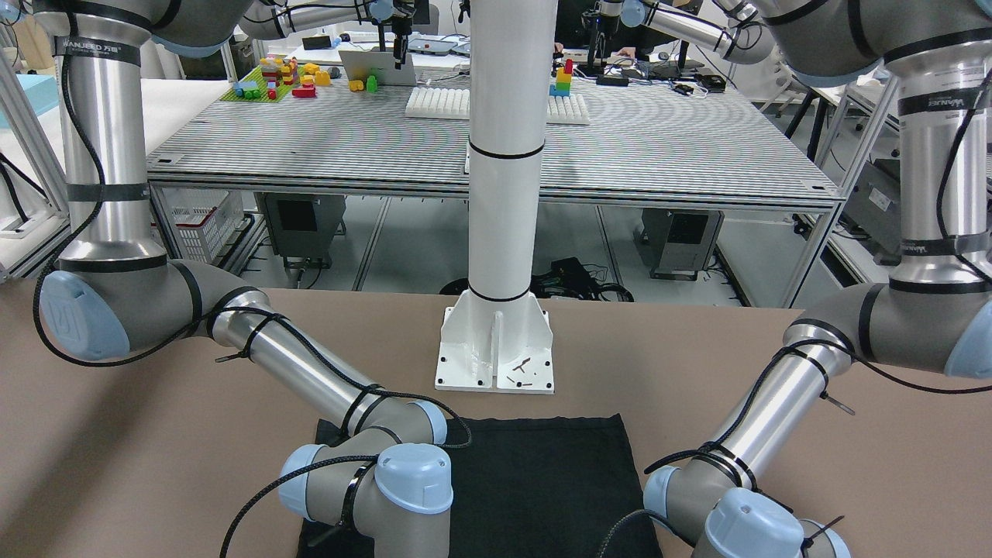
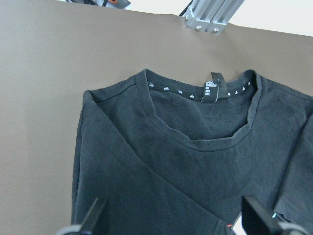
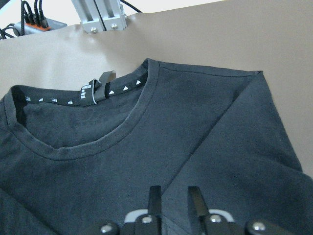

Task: Fold clothes
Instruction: 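Fold the sleeve inward with the right gripper while the left gripper releases and withdraws, then move both grippers to the hem corners nearest the robot and grasp them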

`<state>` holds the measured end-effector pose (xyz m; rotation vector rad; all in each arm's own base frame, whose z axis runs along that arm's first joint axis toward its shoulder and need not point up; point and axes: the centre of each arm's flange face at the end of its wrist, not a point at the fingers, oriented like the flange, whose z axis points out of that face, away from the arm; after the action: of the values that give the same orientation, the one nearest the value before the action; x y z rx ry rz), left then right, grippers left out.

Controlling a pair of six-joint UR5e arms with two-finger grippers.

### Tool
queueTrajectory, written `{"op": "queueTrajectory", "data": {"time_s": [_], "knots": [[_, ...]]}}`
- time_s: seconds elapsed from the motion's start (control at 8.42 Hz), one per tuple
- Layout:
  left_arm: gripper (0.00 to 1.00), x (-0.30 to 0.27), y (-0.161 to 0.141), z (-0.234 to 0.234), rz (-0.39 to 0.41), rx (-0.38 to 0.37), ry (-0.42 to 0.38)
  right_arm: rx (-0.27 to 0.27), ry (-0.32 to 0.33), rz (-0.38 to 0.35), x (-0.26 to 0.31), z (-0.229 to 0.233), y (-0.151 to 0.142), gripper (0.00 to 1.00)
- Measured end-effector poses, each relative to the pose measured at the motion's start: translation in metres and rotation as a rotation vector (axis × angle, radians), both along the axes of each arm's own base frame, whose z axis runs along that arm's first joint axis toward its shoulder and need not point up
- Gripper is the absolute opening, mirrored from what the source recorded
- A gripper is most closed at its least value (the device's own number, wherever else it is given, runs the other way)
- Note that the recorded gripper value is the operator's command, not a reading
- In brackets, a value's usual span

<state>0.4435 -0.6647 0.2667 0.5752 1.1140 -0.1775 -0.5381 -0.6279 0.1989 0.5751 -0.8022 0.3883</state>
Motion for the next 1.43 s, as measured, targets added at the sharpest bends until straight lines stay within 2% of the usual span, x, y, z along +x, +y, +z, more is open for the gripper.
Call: {"op": "queueTrajectory", "data": {"time_s": [0.36,0.48,0.59,0.71,1.07,1.43], "knots": [[0.95,-0.009,0.008,0.003,-0.008,0.007,0.008,0.074,0.089,-0.125,0.014,0.018,0.014,0.93],[0.95,-0.019,0.020,0.004,-0.015,0.014,0.025,0.087,0.087,-0.153,0.032,0.024,0.031,0.92],[0.95,-0.033,0.037,0.007,-0.024,0.006,0.055,0.075,0.068,-0.162,0.052,0.027,0.051,0.91],[0.95,-0.050,0.060,0.013,-0.039,-0.027,0.105,0.030,0.016,-0.150,0.076,0.031,0.077,0.92],[0.95,-0.087,0.151,0.039,-0.048,-0.187,0.250,-0.144,-0.222,-0.101,0.124,0.042,0.184,0.93],[0.95,-0.095,0.246,0.072,-0.023,-0.337,0.301,-0.273,-0.349,-0.036,0.149,0.056,0.254,0.93]]}}
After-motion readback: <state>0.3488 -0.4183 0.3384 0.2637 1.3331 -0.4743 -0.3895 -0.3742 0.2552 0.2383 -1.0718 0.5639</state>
